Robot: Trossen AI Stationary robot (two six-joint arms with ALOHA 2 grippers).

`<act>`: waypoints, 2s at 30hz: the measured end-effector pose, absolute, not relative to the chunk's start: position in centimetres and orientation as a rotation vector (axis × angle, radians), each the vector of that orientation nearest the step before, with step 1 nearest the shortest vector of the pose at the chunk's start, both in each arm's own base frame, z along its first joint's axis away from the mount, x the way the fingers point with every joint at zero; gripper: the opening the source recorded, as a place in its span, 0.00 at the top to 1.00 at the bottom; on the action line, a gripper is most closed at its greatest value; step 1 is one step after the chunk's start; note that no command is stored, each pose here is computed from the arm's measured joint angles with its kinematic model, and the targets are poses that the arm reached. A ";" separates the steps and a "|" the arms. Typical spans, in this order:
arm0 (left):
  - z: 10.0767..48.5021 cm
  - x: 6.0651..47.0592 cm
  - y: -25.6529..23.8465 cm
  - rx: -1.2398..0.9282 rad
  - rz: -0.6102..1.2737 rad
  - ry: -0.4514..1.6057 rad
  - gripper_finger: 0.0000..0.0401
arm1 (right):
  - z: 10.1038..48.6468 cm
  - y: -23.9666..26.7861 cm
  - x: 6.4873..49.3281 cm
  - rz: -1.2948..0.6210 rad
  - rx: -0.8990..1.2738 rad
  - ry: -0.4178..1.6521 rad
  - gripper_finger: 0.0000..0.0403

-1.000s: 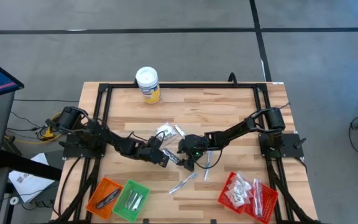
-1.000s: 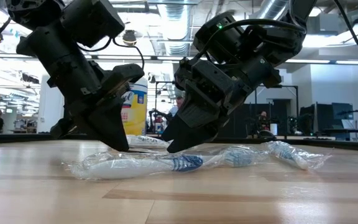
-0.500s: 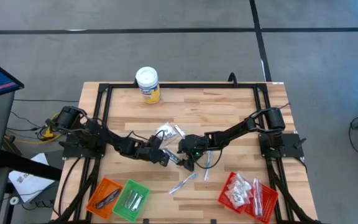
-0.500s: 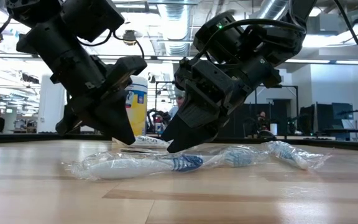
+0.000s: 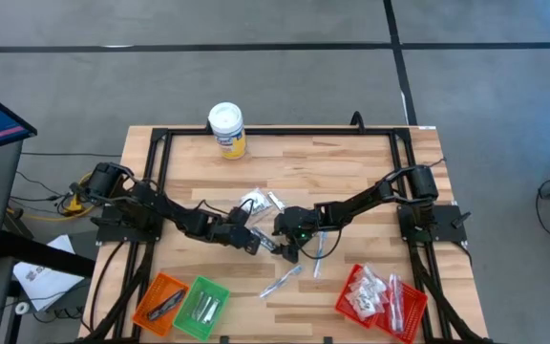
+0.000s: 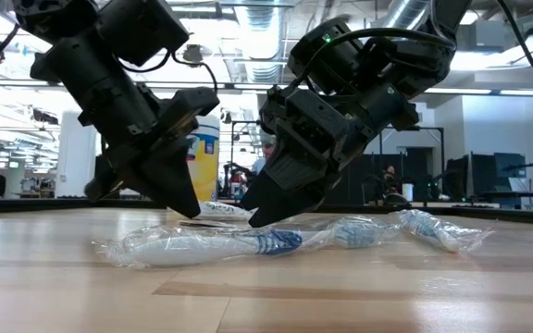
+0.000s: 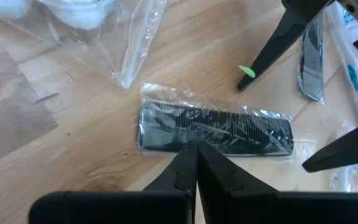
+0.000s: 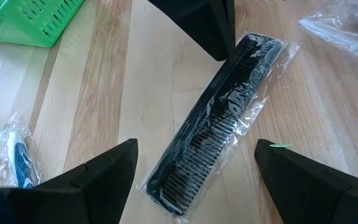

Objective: Pick & Place Travel size toiletries
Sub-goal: Put the black comb into the orange basket

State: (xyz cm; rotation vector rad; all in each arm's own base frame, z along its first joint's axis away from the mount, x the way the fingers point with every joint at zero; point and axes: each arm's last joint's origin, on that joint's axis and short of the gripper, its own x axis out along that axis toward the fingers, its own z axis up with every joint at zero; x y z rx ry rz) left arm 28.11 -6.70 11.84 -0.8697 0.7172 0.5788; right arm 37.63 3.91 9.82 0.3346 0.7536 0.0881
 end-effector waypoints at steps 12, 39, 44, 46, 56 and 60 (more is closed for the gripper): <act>11.3 28.0 -6.6 -0.867 0.595 0.761 1.00 | 9.8 3.9 37.6 0.088 0.335 0.752 0.20; 11.5 28.7 -6.9 -0.891 0.553 0.678 1.00 | 9.8 3.9 37.6 0.089 0.330 0.757 0.20; 10.9 28.6 -7.0 -0.889 0.553 0.726 1.00 | 9.8 3.8 37.6 0.087 0.331 0.756 0.20; 10.7 28.6 -7.0 -0.892 0.549 0.738 1.00 | 9.8 3.8 37.6 0.087 0.331 0.756 0.20; 10.8 28.6 -6.9 -0.895 0.549 0.736 1.00 | 9.8 3.8 37.6 0.088 0.329 0.756 0.20; 11.7 28.6 -6.8 -0.886 0.562 0.670 1.00 | 9.8 3.8 37.6 0.088 0.329 0.758 0.20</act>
